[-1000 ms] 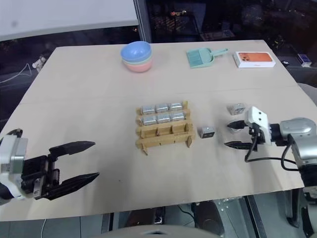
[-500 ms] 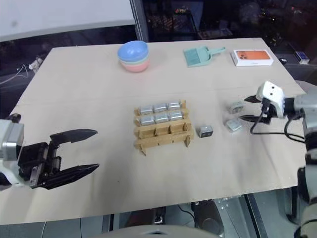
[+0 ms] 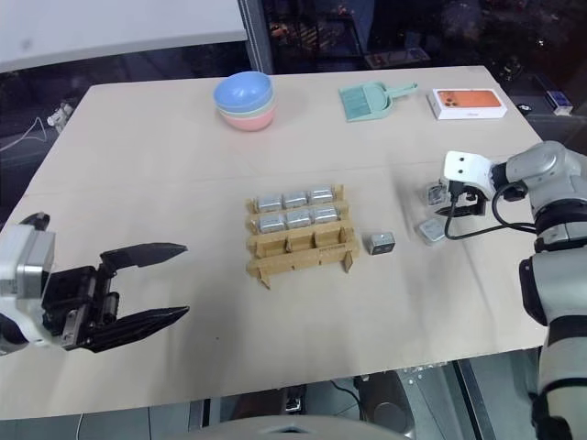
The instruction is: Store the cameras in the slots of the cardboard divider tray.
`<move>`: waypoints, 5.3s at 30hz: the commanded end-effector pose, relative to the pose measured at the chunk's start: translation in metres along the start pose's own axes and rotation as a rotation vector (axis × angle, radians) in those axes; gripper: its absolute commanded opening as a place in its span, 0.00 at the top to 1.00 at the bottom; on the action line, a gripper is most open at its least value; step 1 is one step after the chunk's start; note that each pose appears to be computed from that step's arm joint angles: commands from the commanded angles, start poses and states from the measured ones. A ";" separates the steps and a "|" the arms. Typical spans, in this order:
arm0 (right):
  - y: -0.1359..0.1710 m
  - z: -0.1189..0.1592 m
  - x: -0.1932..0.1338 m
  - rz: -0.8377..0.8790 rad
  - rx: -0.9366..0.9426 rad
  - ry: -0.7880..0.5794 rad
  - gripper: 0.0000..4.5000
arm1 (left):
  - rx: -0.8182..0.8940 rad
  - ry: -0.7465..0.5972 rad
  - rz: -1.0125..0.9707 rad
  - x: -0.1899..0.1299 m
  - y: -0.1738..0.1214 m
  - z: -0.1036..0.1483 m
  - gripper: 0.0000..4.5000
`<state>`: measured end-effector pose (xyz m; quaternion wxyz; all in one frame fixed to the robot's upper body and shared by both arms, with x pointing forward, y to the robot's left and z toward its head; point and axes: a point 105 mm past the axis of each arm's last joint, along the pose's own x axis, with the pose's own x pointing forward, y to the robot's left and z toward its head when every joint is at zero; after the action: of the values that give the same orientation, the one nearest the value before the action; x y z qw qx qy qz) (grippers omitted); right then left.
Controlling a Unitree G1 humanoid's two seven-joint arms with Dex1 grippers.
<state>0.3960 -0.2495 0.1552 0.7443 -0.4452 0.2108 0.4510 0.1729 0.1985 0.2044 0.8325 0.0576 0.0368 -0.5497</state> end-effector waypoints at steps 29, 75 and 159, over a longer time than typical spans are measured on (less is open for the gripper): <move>-0.005 0.006 -0.030 0.035 -0.062 -0.007 0.14 | 0.044 0.002 0.005 -0.002 0.000 0.003 0.00; -0.029 0.137 -0.009 0.002 -0.434 -0.265 0.86 | 0.088 0.008 0.055 -0.008 0.009 0.001 0.00; 0.107 0.269 0.042 0.435 -0.082 -0.297 0.23 | 0.116 0.081 0.092 -0.017 0.041 -0.010 0.00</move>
<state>0.3057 0.0260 0.1837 0.6180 -0.3784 0.2122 0.6556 0.2036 0.2315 0.1936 0.8532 0.1219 0.0421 -0.5054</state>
